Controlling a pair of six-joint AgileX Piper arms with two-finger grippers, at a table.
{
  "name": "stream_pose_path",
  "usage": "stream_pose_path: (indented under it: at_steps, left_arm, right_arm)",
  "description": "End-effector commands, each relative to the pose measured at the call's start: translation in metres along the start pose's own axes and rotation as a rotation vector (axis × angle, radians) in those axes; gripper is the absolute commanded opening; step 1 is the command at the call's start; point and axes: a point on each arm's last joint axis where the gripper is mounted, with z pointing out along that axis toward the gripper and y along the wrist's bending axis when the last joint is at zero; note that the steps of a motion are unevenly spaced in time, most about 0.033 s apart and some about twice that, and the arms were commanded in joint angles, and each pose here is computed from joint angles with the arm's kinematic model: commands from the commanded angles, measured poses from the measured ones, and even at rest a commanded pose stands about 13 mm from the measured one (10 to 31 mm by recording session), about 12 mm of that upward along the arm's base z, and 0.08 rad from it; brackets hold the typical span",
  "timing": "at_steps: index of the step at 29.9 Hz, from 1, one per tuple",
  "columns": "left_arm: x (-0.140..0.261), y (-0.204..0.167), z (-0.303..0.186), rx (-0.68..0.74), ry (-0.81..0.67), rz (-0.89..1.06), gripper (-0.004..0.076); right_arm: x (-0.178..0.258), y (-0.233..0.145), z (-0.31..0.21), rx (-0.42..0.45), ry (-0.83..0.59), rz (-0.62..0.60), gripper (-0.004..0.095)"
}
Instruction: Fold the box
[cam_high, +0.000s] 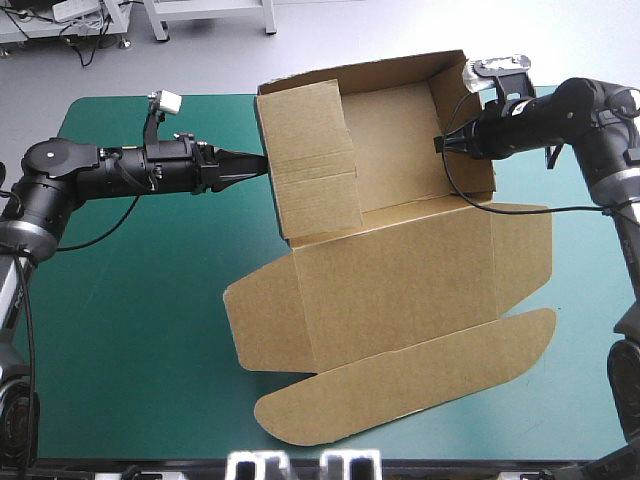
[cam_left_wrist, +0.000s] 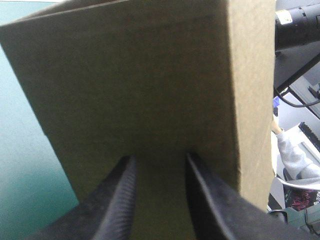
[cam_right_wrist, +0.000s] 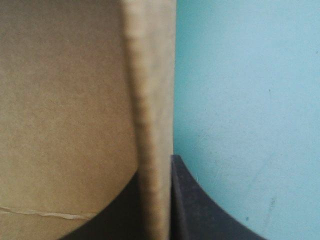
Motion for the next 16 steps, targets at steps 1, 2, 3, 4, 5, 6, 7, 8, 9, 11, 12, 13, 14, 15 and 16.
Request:
stream_pose_path:
  at_steps: [1,2,3,4,5,6,7,8,9,11,12,13,14,15,16]
  left_arm:
    - [-0.009,-0.029,-0.008,0.122,-0.044,0.023,0.0421]
    - [-0.01,-0.03,-0.008,0.127,-0.049,0.021,0.0461]
    - [-0.01,-0.03,-0.008,0.134,-0.057,0.017,0.0488]
    - [-0.011,-0.031,-0.008,0.141,-0.066,0.013,0.0499]
    - [-0.012,-0.033,-0.008,0.151,-0.071,0.015,0.0503]
    - [-0.012,-0.034,-0.006,0.16,-0.073,0.021,0.0503]
    - [-0.012,-0.036,-0.005,0.166,-0.072,0.031,0.0503]
    - [-0.011,-0.037,-0.003,0.174,-0.067,0.04,0.0503]
    - [-0.01,-0.04,0.0,0.183,-0.06,0.046,0.0503]
    - [-0.008,-0.042,0.005,0.182,-0.042,0.073,0.0503]
    - [-0.008,-0.042,0.008,0.156,-0.037,0.081,0.0503]
    - [-0.007,-0.04,0.012,0.116,-0.026,0.083,0.0501]
    - [-0.007,-0.038,0.014,0.073,-0.016,0.084,0.0499]
    - [-0.008,-0.036,0.019,-0.003,-0.007,0.073,0.0499]
    - [-0.008,-0.037,0.022,-0.048,0.001,0.076,0.0499]
  right_arm:
    - [-0.015,0.015,-0.026,0.001,-0.149,0.005,-0.0019]
    - [-0.016,0.015,-0.026,0.006,-0.156,0.008,-0.0019]
    - [-0.016,0.015,-0.025,0.012,-0.162,0.01,-0.0019]
    - [-0.017,0.016,-0.025,0.015,-0.165,0.008,-0.0019]
    - [-0.017,0.015,-0.025,0.015,-0.172,0.014,-0.0019]
    - [-0.018,0.015,-0.026,0.017,-0.179,0.018,-0.0018]
    - [-0.018,0.015,-0.026,0.018,-0.184,0.02,-0.0019]
    - [-0.019,0.015,-0.026,0.018,-0.187,0.021,-0.0019]
    - [-0.019,0.015,-0.026,0.019,-0.189,0.021,-0.0019]
    - [-0.019,0.015,-0.026,0.019,-0.189,0.021,-0.0019]
    - [-0.019,0.015,-0.026,0.017,-0.19,0.022,-0.0019]
    - [-0.019,0.015,-0.026,0.015,-0.188,0.023,-0.0019]
    - [-0.019,0.016,-0.026,0.013,-0.188,0.025,-0.0019]
    - [-0.019,0.016,-0.026,0.011,-0.189,0.026,-0.0018]
    - [-0.019,0.016,-0.026,0.011,-0.189,0.03,-0.0018]
